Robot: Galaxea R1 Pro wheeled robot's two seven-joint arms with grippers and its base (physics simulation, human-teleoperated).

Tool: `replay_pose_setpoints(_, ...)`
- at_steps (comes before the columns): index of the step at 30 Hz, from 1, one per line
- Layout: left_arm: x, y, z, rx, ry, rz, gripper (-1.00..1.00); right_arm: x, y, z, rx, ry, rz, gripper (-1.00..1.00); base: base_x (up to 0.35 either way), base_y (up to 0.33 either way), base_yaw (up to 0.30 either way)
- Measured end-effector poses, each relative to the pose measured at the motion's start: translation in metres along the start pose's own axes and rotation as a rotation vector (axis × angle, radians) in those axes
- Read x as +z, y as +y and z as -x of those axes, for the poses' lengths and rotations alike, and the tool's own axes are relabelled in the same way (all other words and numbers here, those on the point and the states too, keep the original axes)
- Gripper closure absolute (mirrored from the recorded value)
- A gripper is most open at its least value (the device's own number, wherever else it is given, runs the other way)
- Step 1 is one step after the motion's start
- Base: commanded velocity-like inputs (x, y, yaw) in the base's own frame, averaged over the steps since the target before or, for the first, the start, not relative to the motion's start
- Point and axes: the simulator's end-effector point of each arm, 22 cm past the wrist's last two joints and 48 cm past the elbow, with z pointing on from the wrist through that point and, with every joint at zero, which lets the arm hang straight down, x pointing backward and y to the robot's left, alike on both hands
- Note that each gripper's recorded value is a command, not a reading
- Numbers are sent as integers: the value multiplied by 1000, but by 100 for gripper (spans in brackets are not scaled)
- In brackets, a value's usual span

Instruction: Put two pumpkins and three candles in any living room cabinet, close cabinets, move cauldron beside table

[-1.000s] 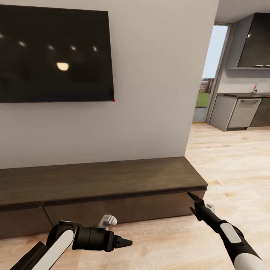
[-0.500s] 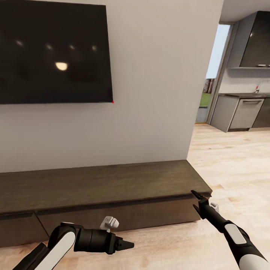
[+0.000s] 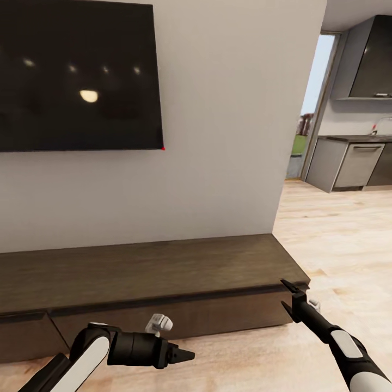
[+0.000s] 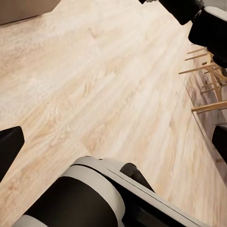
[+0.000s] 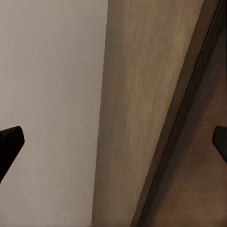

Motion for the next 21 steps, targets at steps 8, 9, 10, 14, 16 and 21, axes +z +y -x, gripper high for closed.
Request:
replay_pose_setpoints(8,8,11,-12,1,-1,-1,-100,0,-18,-2,3,1,-1,-100,1,0,0)
replay_pose_setpoints(9,9,12,-13,1,-1,-1,-100,0,-21,-2,3,1,0,-100,0,0,0)
replay_pose_setpoints(10,10,13,-15,1,-1,-1,-100,1,-23,-3,4,2,0,-100,0,0,0)
replay_pose_setpoints(14,13,19,-21,2,-2,-1,-100,1,-32,-5,4,2,1,-100,0,0,0)
replay_pose_setpoints(16,15,22,-24,1,-2,-1,-100,1,-36,-5,4,2,1,-100,0,0,0)
replay_pose_setpoints(21,20,28,-32,2,-2,-1,-100,1,-48,-7,5,3,1,-100,0,0,0)
